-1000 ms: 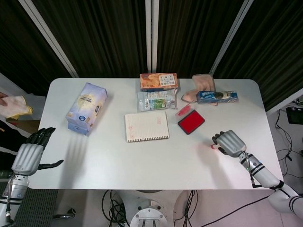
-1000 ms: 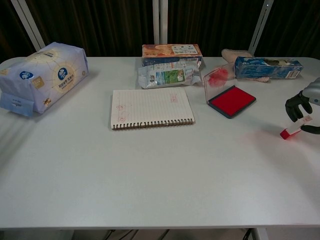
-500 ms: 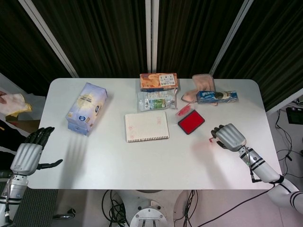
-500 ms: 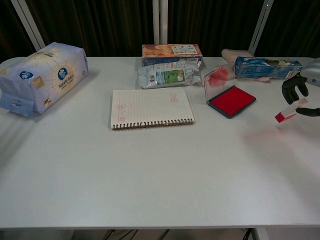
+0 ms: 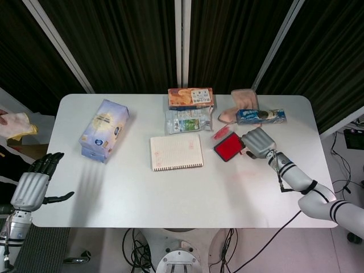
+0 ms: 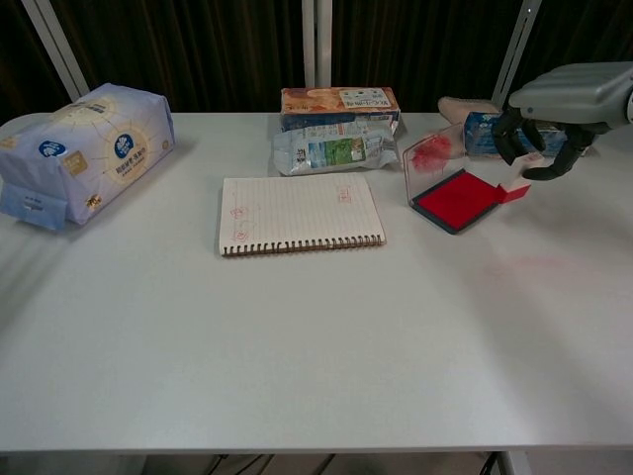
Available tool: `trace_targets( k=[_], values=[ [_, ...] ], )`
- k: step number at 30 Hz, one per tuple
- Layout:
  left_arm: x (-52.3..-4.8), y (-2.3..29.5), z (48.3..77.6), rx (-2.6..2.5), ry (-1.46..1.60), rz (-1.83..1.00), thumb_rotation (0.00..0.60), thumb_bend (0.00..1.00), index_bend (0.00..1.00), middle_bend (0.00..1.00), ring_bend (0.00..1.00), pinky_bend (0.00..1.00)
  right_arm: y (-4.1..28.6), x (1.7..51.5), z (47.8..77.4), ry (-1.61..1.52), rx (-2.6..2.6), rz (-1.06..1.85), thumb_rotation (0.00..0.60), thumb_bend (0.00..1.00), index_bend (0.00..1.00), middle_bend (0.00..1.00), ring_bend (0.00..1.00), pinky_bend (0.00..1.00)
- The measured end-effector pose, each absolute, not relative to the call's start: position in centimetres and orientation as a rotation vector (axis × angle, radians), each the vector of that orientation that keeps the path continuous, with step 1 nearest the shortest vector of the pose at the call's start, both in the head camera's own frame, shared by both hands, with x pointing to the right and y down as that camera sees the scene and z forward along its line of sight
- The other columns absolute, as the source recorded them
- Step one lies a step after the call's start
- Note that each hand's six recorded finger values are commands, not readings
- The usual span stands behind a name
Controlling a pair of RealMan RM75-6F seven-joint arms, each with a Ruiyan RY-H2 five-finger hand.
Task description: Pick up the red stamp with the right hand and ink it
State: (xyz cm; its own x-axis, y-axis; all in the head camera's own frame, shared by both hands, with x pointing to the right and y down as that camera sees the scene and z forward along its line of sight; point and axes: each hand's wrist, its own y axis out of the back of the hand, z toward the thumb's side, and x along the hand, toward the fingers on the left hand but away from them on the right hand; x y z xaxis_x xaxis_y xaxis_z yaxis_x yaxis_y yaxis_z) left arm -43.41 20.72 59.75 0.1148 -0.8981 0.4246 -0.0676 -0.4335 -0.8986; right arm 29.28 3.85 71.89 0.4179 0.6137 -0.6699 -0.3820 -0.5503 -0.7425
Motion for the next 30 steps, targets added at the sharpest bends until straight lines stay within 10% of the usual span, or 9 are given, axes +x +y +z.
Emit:
trace_targets(
  k=[30],
  values=[
    [-43.5,20.6,60.9,-1.692,0.933,-1.415,0.404,0.02,0.02,0.09,0.08,0.17,2.7,24.5,75.5,-0.114,-1.742,1.378,0.600,0.27,0.61,0.55,0.53,0.75]
  ],
)
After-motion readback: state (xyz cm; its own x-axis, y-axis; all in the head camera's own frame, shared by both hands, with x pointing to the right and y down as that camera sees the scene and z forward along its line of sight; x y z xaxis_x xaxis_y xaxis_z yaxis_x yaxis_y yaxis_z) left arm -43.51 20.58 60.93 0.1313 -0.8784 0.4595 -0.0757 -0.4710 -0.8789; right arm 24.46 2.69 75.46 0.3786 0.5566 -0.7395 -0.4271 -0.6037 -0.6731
